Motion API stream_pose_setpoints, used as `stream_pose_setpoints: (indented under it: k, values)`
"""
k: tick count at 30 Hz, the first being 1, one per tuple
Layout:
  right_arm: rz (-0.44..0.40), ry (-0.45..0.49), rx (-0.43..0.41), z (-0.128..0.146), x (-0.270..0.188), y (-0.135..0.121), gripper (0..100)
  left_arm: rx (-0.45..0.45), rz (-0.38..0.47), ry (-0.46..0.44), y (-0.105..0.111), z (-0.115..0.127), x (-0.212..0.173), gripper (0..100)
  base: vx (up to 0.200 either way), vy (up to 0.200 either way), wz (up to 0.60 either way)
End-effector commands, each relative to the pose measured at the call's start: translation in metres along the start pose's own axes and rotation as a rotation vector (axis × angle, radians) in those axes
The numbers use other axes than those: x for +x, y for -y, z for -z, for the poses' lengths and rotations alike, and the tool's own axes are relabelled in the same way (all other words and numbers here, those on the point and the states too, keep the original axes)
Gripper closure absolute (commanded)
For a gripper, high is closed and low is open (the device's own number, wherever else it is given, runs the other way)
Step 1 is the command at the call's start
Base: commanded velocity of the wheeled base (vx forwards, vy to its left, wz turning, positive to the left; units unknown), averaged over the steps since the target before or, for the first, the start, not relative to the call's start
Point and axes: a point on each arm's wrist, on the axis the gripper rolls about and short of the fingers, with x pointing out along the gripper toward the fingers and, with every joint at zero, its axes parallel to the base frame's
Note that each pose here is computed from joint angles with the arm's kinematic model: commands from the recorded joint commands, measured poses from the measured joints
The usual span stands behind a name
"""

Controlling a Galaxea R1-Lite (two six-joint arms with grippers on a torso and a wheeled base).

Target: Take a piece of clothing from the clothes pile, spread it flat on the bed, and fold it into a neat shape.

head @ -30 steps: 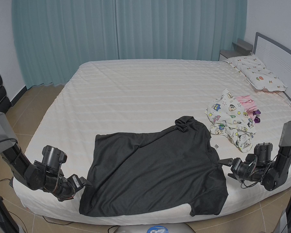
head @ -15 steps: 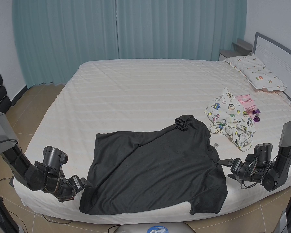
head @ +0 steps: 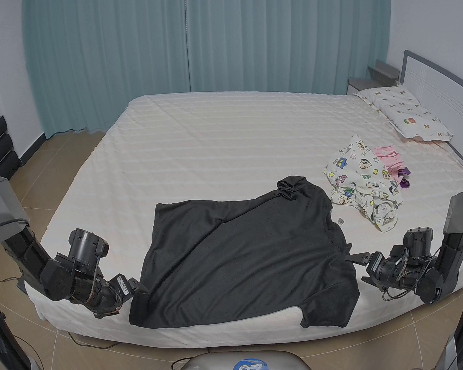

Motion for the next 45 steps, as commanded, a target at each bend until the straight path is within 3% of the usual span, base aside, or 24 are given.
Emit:
stream_pose_setpoints:
  k: [1, 10, 20, 25, 37, 45]
  values:
    - [-0.002, 0.001, -0.001, 0.000, 0.000, 0.000, 0, -0.003, 0.002, 0.003, 0.000, -0.001, 0.000, 0, 0.000, 0.000, 0.00]
    - [-0.003, 0.002, -0.002, 0.000, 0.000, -0.001, 0, -0.011, 0.005, 0.010, 0.000, -0.003, -0.001, 0, 0.000, 0.200, 0.00]
    - [-0.009, -0.006, -0.007, 0.002, 0.000, -0.003, 0, -0.019, 0.018, 0.025, 0.001, -0.004, 0.000, 0, 0.000, 0.000, 0.00]
    - [-0.008, -0.010, -0.008, 0.003, -0.001, -0.003, 0, -0.074, 0.030, 0.043, 0.002, -0.011, -0.001, 0, 0.000, 0.000, 0.00]
    - [-0.008, -0.010, -0.008, 0.003, -0.001, -0.003, 0, -0.094, 0.040, 0.059, 0.002, -0.016, -0.003, 0, 0.200, 0.000, 0.00]
    - [-0.006, -0.010, -0.008, 0.004, -0.001, -0.003, 0, -0.149, 0.071, 0.089, 0.010, -0.025, -0.005, 0, 0.000, 0.000, 0.00]
